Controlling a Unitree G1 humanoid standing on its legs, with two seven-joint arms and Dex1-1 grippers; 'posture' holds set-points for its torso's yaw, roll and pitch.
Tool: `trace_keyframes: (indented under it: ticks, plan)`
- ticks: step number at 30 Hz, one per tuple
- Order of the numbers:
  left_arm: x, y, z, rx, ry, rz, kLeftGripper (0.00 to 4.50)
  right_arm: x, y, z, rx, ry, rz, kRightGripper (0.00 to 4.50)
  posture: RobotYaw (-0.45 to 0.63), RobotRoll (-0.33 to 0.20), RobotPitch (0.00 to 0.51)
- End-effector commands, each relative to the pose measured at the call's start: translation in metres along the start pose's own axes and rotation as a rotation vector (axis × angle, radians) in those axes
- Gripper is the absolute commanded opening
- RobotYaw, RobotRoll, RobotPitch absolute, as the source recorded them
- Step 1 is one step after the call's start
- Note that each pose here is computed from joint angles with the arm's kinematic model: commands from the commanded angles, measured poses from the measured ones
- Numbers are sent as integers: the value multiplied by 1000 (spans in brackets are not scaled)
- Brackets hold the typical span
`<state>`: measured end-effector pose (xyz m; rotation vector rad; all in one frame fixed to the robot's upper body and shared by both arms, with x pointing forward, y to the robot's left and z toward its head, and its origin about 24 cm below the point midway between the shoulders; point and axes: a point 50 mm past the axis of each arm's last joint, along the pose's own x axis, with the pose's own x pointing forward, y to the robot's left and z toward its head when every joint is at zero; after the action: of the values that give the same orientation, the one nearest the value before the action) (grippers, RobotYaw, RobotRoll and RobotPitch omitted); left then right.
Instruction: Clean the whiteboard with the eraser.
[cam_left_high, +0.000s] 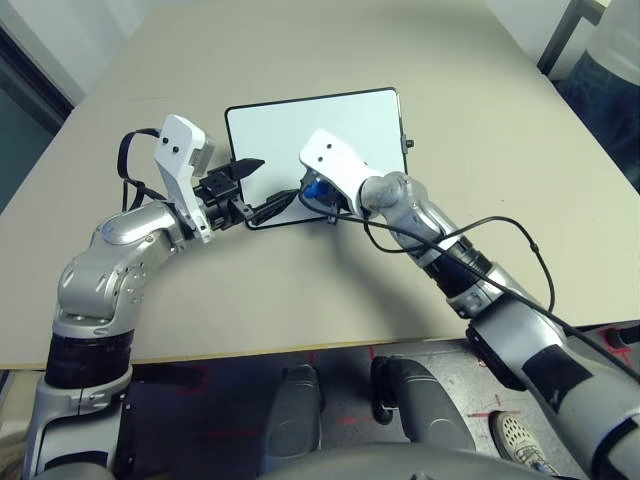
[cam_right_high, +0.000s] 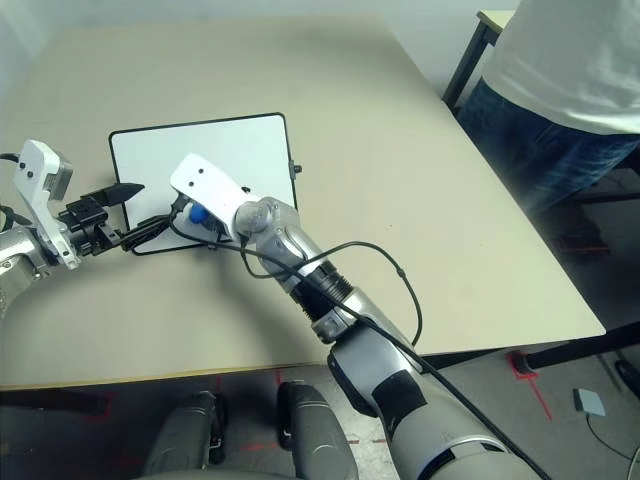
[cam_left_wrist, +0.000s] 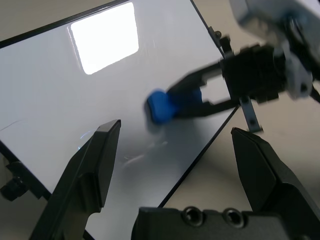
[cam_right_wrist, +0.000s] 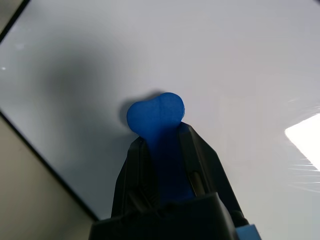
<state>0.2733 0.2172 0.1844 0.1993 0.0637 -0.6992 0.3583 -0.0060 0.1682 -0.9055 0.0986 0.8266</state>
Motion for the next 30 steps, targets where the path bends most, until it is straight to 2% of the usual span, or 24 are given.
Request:
trace_keyframes:
  ticks: [1,10,22,30]
  plan:
    - [-1,-1,-2,5,11,-1,4500,3,6,-22,27,111,34,798,168,0,148]
    - [-2,-1,-3,3,14,11,4500,-3,26,-35,-55,239,203,798,173,0,150]
    - [-5,-4,-4,-3,15,23,4500,0,7,-11,-60,149,99,798,180,0,157]
    - [-6,-4,-5,-7,17,27,4500,4,18,-13,-59,147,146,798,182,0,161]
